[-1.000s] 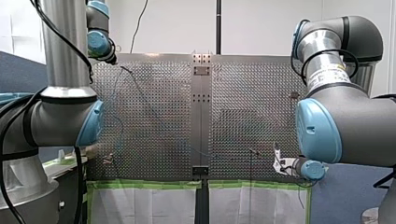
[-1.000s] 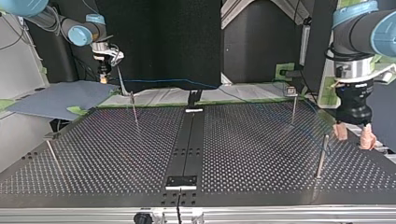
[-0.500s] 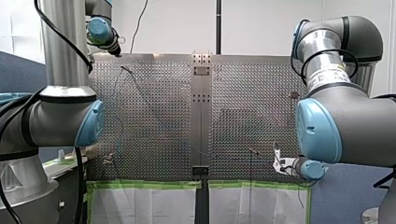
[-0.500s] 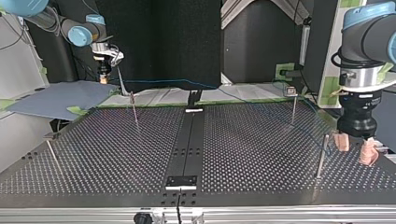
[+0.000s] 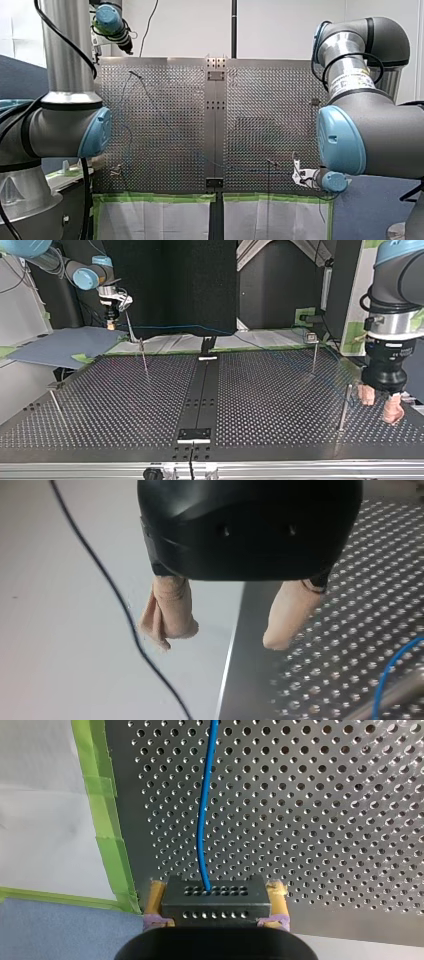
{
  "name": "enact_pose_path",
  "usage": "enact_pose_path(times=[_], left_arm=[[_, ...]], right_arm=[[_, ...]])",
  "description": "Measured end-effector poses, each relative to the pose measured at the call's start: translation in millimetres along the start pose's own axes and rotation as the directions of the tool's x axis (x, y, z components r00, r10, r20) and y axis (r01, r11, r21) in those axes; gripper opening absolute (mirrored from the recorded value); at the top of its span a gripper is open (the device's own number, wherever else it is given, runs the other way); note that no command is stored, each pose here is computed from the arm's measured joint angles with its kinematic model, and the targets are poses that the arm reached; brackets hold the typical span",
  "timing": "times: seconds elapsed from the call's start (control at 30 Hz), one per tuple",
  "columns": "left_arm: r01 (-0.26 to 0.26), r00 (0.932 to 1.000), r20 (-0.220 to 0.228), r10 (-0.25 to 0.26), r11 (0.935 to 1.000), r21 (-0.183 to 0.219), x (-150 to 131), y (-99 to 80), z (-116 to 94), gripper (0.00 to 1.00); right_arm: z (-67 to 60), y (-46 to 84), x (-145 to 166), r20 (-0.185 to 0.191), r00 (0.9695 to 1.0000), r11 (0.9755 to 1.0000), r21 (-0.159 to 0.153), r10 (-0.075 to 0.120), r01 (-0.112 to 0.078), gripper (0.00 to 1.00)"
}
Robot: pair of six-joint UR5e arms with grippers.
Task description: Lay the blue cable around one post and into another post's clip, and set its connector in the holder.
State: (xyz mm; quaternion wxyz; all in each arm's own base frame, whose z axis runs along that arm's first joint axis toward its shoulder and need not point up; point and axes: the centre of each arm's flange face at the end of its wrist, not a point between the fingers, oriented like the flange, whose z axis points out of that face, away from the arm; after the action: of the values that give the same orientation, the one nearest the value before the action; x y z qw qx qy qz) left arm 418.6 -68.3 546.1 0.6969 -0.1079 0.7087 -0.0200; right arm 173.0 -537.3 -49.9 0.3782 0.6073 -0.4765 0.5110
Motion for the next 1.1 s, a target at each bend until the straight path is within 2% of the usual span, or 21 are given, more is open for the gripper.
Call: enact_pose_path(times=[0.23, 0.33, 0.5, 0.67, 0.77, 0.93, 1.1], left_arm=[[-0.064, 0.9956, -0.068, 0.064, 0.9980, 0.001, 7.6, -3.4, -7.5, 1.00], [-0.095, 0.9900, -0.105, 0.095, 0.9955, 0.004, 12.3, -4.3, -10.1, 1.00], [-0.145, 0.9767, -0.159, 0.144, 0.9894, 0.007, 18.4, -5.0, -15.2, 1.00], [-0.198, 0.9638, -0.180, 0.197, 0.9802, 0.013, 20.5, -6.0, -18.2, 1.00], [-0.213, 0.9604, -0.183, 0.210, 0.9770, 0.005, 21.1, -5.8, -18.8, 1.00], [-0.212, 0.9602, -0.188, 0.206, 0.9773, -0.008, 24.8, -5.6, -19.6, 1.00], [-0.176, 0.9701, -0.174, 0.169, 0.9842, -0.024, 25.2, -4.8, -17.7, 1.00]], right_arm=[[0.0, -0.5, -0.1, 0.002, 1.0000, 1.0000, 0.001, -0.001, 0.001, 0.00], [-0.2, -1.0, -0.3, 0.004, 1.0000, 1.0000, 0.002, -0.002, 0.002, 0.00], [-0.3, -2.3, -0.4, 0.004, 1.0000, 1.0000, 0.004, -0.003, 0.003, 0.00], [-0.4, -3.5, -0.4, 0.004, 1.0000, 1.0000, 0.006, -0.005, 0.005, 0.00], [-0.4, -3.7, -0.4, 0.005, 1.0000, 1.0000, 0.006, -0.005, 0.005, 0.00], [-0.5, -3.8, -0.6, 0.006, 1.0000, 1.0000, 0.006, -0.005, 0.005, 0.00], [-1.1, -4.5, -1.1, 0.011, 0.9999, 1.0000, 0.007, -0.006, 0.006, 0.00]])
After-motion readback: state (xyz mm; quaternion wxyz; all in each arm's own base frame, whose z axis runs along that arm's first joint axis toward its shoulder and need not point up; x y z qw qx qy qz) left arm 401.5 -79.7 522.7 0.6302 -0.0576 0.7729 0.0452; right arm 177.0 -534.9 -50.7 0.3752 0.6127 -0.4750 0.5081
